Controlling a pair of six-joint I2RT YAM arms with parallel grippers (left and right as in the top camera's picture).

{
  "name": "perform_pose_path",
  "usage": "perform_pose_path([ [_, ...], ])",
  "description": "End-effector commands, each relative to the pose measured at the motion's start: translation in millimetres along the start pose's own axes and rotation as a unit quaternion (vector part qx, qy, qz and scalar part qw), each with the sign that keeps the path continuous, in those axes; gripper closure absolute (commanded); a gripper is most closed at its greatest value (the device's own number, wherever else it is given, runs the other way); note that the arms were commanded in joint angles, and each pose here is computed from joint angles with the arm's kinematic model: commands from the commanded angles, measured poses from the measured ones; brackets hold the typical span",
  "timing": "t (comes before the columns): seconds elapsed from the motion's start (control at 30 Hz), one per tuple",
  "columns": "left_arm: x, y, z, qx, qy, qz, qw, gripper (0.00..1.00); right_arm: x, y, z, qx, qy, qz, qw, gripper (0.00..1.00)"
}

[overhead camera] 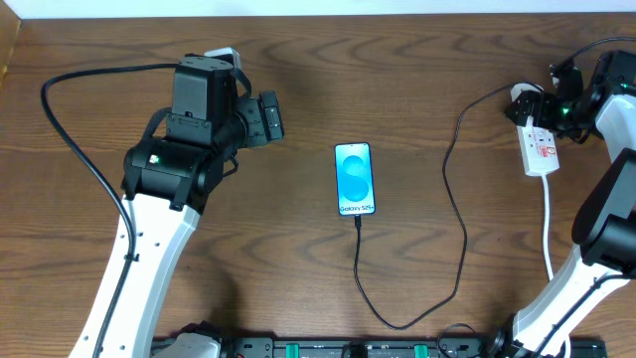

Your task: Plug charger to phone and switch on socket

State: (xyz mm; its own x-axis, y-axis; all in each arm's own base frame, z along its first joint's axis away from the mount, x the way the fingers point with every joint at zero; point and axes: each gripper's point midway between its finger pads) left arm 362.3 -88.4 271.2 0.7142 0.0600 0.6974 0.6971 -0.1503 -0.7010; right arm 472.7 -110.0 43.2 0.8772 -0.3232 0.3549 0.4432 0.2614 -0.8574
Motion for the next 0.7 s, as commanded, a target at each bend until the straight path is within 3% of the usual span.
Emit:
perform_pose_path([
  [0.0,4.9,-2.0,0.3,0.003,0.003,-0.006,1.0,0.07,8.8,0.3,-8.5,-0.03,-0.002,-0.007,1.0,0.01],
  [0.1,4.8,-2.0,0.4,0.003,0.003,-0.006,1.0,0.07,19.7,-9.4,-19.4,-0.066,-0.003,-0.016,0.998,0.01],
  [0.27,4.9,-2.0,0.3,0.003,0.003,-0.006,1.0,0.07,24.9,-16.7,-15.5,-0.054,0.0,-0.018,0.998,0.01],
  [0.67,4.9,-2.0,0.3,0.003,0.003,-0.006,1.0,0.07,-0.9,-5.5,-5.5,-0.018,0.013,0.019,1.0,0.01],
])
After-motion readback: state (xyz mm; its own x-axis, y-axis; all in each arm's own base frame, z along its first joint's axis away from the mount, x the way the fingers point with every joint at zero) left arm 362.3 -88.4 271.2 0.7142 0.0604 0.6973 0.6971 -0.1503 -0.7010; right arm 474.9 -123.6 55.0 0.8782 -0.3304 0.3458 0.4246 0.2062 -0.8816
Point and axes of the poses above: each gripper's point midway between its finger pads, its own y axis out along the fingers, its own z axis along the line the jaws close on, x = y × z, and after that the axes turned 7 degrees about y, right-handed
